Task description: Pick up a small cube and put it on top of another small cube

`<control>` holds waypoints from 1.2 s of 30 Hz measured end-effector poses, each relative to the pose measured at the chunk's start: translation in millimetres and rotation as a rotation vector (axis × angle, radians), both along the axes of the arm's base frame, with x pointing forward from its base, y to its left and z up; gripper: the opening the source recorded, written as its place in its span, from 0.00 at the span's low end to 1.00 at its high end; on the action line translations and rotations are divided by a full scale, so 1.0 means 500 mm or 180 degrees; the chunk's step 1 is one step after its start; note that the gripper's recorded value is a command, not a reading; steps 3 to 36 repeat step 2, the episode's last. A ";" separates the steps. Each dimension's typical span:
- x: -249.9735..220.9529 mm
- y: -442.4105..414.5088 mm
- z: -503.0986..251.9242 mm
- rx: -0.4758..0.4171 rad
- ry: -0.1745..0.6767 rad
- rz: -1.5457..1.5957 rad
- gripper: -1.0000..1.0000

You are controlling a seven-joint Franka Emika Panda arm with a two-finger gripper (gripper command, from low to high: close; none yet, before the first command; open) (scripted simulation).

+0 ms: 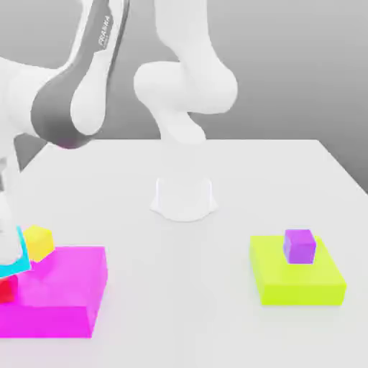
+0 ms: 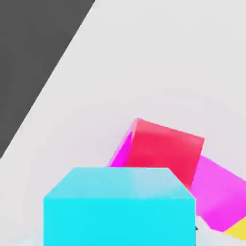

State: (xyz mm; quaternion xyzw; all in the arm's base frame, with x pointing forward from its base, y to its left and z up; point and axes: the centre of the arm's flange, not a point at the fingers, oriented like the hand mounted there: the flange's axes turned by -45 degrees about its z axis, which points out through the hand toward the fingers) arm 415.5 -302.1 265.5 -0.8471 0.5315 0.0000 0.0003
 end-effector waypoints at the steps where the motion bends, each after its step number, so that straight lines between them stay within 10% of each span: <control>1: 0.000 0.000 0.000 0.0000 0.0000 0.0000 1.00; 36: 0.000 0.000 0.000 0.0000 0.0000 0.0000 1.00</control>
